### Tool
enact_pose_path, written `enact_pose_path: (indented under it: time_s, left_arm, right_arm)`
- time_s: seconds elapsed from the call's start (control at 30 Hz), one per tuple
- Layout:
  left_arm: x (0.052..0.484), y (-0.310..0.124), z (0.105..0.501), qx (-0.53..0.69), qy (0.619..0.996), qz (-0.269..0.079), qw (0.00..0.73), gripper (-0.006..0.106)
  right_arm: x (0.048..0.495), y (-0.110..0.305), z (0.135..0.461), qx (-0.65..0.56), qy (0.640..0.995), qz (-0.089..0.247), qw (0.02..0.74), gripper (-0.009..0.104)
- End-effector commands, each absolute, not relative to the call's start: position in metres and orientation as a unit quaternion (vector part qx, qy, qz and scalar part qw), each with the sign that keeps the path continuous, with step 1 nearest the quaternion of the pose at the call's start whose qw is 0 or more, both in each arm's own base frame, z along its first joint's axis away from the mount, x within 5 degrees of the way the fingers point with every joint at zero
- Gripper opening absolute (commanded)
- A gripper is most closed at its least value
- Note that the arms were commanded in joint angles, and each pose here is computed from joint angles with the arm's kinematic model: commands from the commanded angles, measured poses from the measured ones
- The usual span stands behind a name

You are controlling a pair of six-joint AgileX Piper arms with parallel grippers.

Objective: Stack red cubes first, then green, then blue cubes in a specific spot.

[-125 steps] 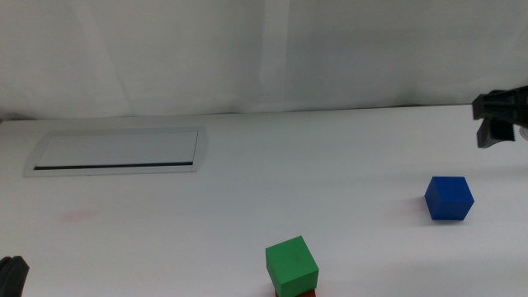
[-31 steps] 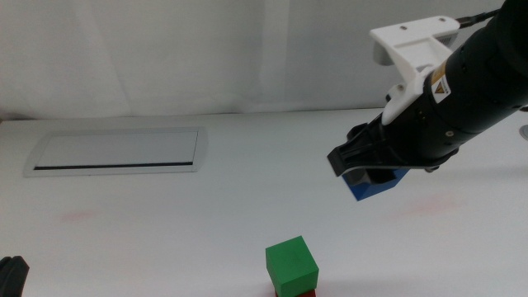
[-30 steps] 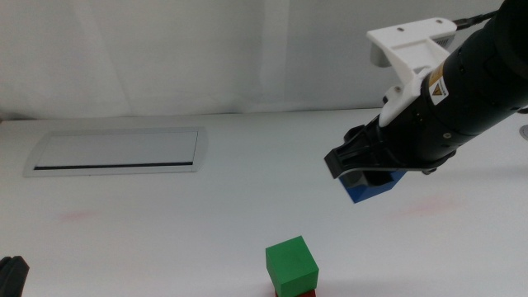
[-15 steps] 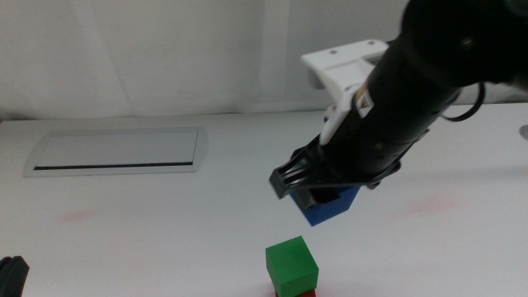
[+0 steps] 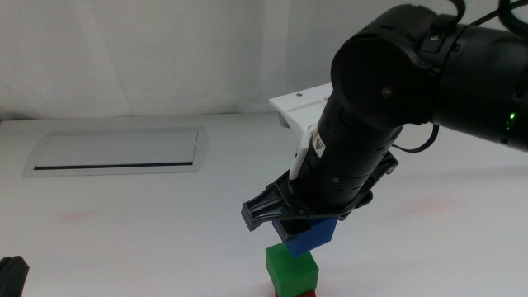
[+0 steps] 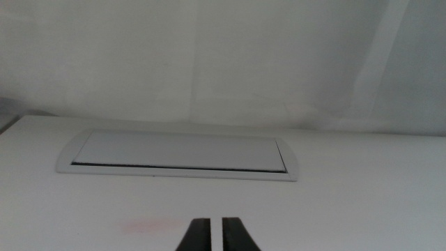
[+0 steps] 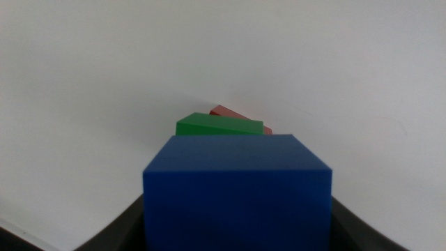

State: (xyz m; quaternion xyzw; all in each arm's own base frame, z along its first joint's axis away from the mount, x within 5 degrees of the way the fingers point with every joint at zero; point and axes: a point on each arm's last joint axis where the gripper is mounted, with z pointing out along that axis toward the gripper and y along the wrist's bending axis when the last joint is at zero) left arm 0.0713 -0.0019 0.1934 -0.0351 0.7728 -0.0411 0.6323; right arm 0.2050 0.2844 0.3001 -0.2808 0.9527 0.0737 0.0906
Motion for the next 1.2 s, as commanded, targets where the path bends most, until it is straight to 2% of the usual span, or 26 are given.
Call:
enact_pose_path:
  time_s: [0.0, 0.63, 1.17]
  left_arm:
    - [0.07, -0.001, 0.181, -0.042, 0.781, -0.043, 0.621, -0.003]
    - [0.07, -0.001, 0.181, -0.042, 0.781, -0.043, 0.621, -0.003]
    - [0.07, -0.001, 0.181, -0.043, 0.78, -0.043, 0.622, -0.003]
  right_arm:
    - [0.206, 0.288, 0.298, -0.276, 0.954, 0.07, 0.094, -0.003]
    - [0.207, 0.308, 0.262, -0.26, 0.962, 0.04, 0.069, -0.003]
    - [0.201, 0.311, 0.261, -0.259, 0.963, 0.031, 0.062, -0.003]
